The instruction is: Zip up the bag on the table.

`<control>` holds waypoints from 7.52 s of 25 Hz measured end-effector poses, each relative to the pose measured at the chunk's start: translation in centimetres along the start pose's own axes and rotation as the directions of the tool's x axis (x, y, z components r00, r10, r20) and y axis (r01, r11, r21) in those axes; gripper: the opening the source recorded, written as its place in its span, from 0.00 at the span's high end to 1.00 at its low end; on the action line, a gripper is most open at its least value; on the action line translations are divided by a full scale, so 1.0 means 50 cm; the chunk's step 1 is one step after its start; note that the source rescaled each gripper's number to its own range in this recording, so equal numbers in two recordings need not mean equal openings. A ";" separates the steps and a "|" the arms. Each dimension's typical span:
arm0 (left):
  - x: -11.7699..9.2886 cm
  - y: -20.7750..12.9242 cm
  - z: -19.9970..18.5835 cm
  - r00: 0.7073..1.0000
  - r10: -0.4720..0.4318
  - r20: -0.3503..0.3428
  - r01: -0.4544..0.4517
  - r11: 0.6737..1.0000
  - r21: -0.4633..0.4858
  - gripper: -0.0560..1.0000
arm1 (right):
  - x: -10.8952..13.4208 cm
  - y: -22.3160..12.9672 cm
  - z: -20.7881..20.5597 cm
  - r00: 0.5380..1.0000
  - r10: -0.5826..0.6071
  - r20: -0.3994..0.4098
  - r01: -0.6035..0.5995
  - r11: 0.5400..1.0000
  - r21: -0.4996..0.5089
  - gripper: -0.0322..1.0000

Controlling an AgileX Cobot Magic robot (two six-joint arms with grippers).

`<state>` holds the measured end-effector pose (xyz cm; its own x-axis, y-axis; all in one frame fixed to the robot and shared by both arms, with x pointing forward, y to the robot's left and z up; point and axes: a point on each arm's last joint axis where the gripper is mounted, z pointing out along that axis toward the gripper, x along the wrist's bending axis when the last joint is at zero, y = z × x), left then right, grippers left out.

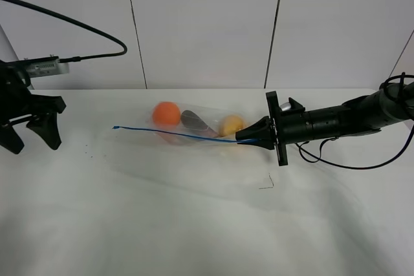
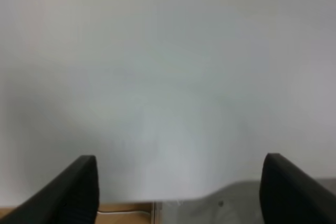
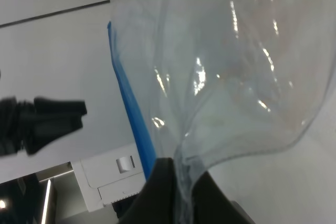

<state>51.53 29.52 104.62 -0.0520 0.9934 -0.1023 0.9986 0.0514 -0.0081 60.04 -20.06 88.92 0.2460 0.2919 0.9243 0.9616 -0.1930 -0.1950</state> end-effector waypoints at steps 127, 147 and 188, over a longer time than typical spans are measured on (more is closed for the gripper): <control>0.041 -0.573 0.013 0.996 0.042 -0.082 -0.091 0.568 -0.818 0.05 | 0.138 -0.474 -0.336 0.281 -0.260 0.924 0.600 0.799 0.042 0.00; 0.041 -0.573 0.013 0.996 0.042 -0.082 -0.091 0.568 -0.818 0.05 | 0.077 -0.694 -0.371 0.283 -0.247 0.927 0.919 0.345 -0.189 0.00; 0.041 -0.573 0.013 0.996 0.042 -0.082 -0.091 0.568 -0.818 0.05 | 0.067 -0.728 -0.376 0.295 -0.206 0.933 0.939 0.244 -0.243 0.00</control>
